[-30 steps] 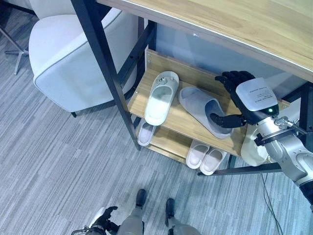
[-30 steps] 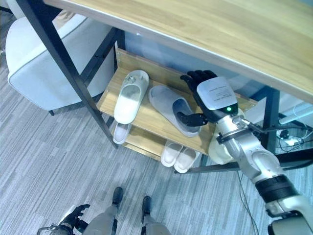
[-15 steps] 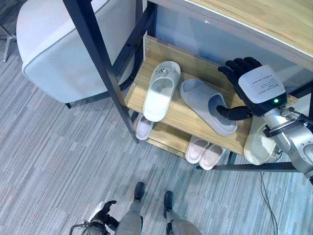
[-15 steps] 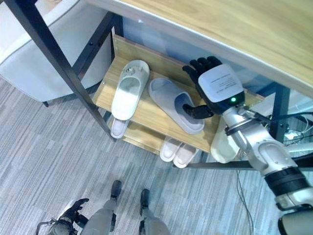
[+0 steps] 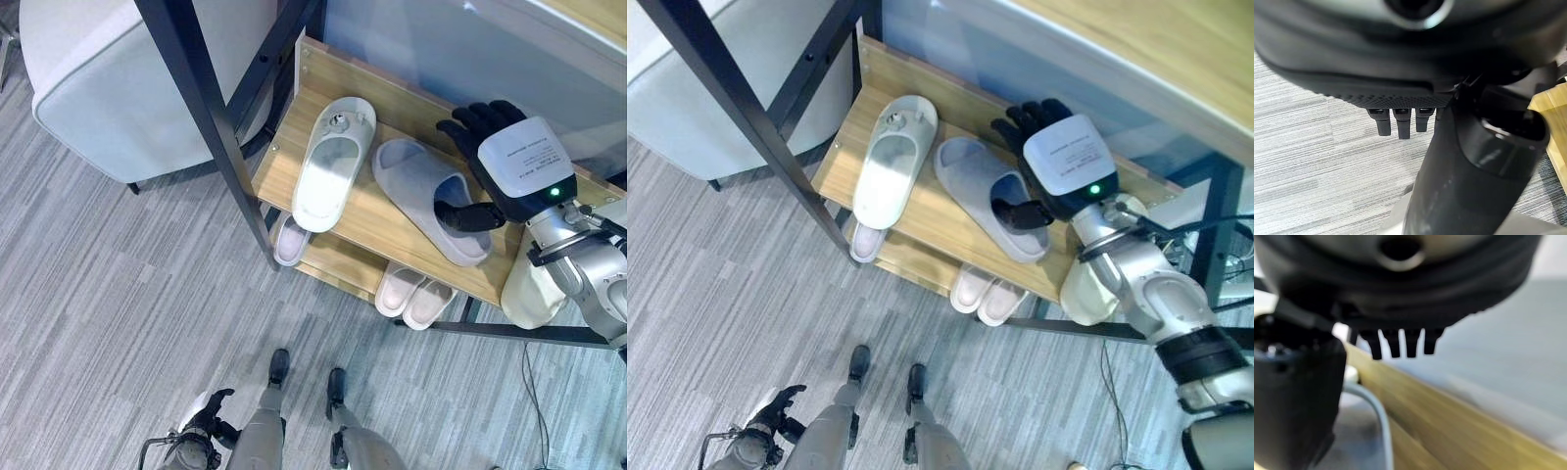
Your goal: Arrange the slippers neatly on the shoe rack.
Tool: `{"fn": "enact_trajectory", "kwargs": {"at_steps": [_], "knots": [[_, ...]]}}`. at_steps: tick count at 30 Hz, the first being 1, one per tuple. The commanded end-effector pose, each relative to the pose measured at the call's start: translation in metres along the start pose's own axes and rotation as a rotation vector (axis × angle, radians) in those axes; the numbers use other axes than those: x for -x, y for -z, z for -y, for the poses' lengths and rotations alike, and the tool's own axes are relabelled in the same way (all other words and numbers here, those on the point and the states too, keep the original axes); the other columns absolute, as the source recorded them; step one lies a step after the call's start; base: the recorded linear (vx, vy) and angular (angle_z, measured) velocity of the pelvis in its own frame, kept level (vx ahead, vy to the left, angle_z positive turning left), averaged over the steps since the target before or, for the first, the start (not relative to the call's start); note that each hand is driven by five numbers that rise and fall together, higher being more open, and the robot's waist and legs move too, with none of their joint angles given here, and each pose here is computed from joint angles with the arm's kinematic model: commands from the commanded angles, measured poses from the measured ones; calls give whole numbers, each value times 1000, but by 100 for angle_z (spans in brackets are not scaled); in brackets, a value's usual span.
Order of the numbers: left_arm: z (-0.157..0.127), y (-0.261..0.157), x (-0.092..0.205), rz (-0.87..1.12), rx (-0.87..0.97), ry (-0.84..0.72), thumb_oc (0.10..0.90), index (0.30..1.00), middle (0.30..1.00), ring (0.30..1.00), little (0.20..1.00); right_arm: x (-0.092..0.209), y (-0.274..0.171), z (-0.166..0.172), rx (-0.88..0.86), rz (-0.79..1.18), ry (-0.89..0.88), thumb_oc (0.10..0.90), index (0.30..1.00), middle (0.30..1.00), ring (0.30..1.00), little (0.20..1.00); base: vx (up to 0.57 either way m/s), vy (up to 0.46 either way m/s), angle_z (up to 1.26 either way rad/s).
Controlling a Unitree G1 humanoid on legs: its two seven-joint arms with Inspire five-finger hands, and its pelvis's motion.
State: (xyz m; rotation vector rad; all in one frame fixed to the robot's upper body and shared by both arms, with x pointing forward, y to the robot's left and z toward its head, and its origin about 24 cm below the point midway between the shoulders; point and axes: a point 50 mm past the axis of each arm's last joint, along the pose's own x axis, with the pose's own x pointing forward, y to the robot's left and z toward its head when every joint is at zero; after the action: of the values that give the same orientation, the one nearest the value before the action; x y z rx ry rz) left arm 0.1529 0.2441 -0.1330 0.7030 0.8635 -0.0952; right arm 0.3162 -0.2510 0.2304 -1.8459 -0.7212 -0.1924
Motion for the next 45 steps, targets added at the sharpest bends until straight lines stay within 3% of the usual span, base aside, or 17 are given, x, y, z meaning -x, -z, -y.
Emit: {"fn": "enact_trajectory", "kwargs": {"at_steps": [1,5,6,7,8,9,16,25,39,43,45], "knots": [[15,-6,2,46,-1,41,800,900,900,900,900,-23,23,51,125,-39,228,800,900,900,900,900,-8,-4,5],[14,-9,1,57,-4,36,800,900,900,900,900,-28,23,54,143,-37,243,800,900,900,900,900,-6,1,6],[14,-10,1,57,-3,36,800,900,900,900,900,-28,23,54,143,-37,243,733,799,799,799,799,-3,4,9],[13,-12,0,69,-6,34,800,900,900,900,900,-29,23,55,147,-36,242,475,413,413,413,413,0,3,6],[13,-12,0,69,-6,34,800,900,900,900,900,-29,23,55,147,-36,242,414,321,321,321,321,-2,5,5],[13,-14,0,78,-4,33,800,900,900,900,900,-28,23,54,145,-37,241,400,300,300,300,300,2,5,3],[15,-21,0,105,8,29,800,900,900,900,900,-12,22,38,29,-98,225,400,300,300,300,300,0,0,0],[18,-16,2,84,16,36,800,900,900,900,900,35,19,16,-139,-218,199,400,300,300,300,300,14,6,0],[21,8,8,-10,28,54,800,900,900,900,900,69,-43,18,-499,-185,285,400,300,300,300,300,38,46,-3],[25,19,14,-49,55,56,800,900,900,900,900,90,-86,11,-892,-150,212,400,300,300,300,300,8,122,-33],[25,22,15,-58,66,52,800,900,900,900,900,95,-93,8,-951,-147,172,400,300,300,300,300,-35,80,-35]]}}
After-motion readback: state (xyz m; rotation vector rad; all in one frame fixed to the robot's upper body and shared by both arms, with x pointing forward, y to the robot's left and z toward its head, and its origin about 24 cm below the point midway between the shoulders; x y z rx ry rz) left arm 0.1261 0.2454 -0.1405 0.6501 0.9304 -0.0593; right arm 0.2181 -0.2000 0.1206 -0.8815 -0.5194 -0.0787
